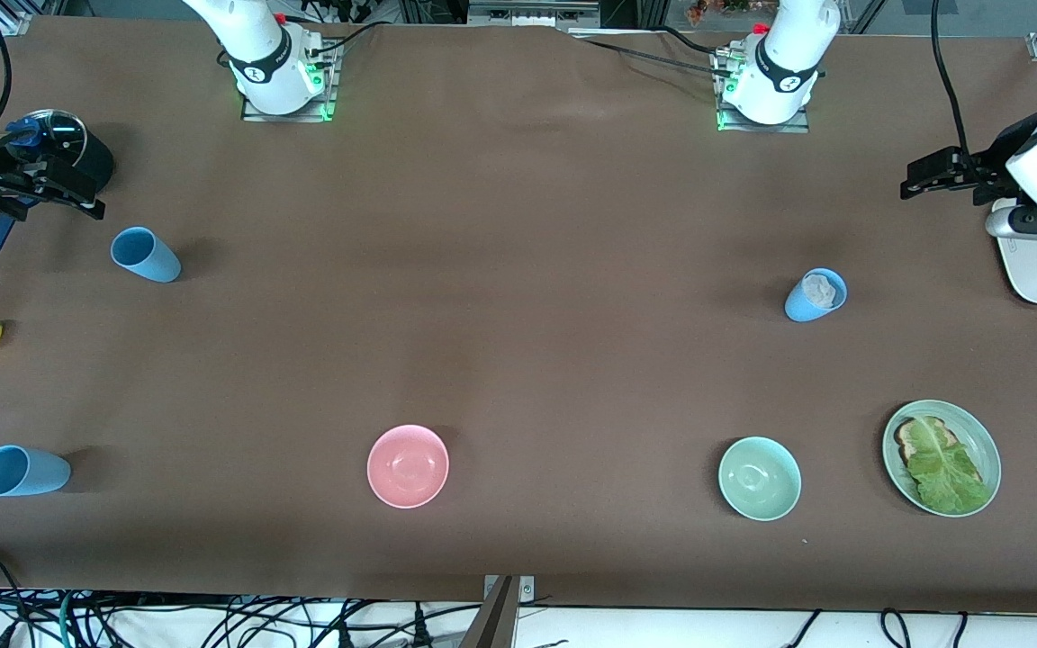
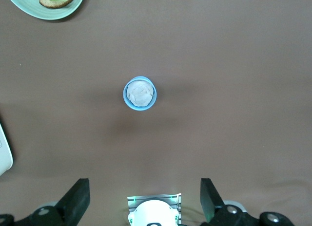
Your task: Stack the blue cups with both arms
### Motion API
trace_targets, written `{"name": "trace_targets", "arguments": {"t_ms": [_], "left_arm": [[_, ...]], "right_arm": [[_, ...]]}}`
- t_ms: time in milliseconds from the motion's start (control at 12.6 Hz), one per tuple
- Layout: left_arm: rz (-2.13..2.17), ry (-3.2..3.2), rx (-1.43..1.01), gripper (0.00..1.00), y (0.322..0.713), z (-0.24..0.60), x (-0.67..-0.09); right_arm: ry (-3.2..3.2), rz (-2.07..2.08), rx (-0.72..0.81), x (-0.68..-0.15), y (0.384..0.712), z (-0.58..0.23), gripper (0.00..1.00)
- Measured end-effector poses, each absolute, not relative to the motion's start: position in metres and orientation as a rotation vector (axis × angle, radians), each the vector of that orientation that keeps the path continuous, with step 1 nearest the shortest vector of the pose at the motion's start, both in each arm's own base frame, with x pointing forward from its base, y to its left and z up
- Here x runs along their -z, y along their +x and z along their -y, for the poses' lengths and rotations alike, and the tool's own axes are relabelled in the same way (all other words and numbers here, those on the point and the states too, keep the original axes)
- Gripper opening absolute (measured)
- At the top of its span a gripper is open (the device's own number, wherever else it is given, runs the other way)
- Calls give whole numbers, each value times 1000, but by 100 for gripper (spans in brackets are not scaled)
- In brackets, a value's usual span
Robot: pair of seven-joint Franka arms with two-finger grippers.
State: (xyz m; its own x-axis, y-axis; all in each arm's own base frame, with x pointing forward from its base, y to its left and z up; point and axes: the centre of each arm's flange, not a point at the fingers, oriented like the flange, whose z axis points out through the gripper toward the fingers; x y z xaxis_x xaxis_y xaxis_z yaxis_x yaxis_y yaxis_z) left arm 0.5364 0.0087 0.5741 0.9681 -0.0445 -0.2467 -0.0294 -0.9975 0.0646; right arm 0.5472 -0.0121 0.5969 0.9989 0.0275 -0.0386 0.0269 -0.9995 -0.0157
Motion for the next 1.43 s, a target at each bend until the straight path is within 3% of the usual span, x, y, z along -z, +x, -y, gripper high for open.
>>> {"name": "trace_targets", "arguments": {"t_ms": [396,793,1427], "left_arm": [[43,3040,477,100,559,-13,-534],[29,2991,690,100,606,-18,-428],[-77,3008,577,100,620,-60,-347]], "right_arm": [[-3125,42,-62,-597,547,12,100],[-3125,42,-63,-597,547,12,100],[-3125,42,-63,-597,547,13,100]]}}
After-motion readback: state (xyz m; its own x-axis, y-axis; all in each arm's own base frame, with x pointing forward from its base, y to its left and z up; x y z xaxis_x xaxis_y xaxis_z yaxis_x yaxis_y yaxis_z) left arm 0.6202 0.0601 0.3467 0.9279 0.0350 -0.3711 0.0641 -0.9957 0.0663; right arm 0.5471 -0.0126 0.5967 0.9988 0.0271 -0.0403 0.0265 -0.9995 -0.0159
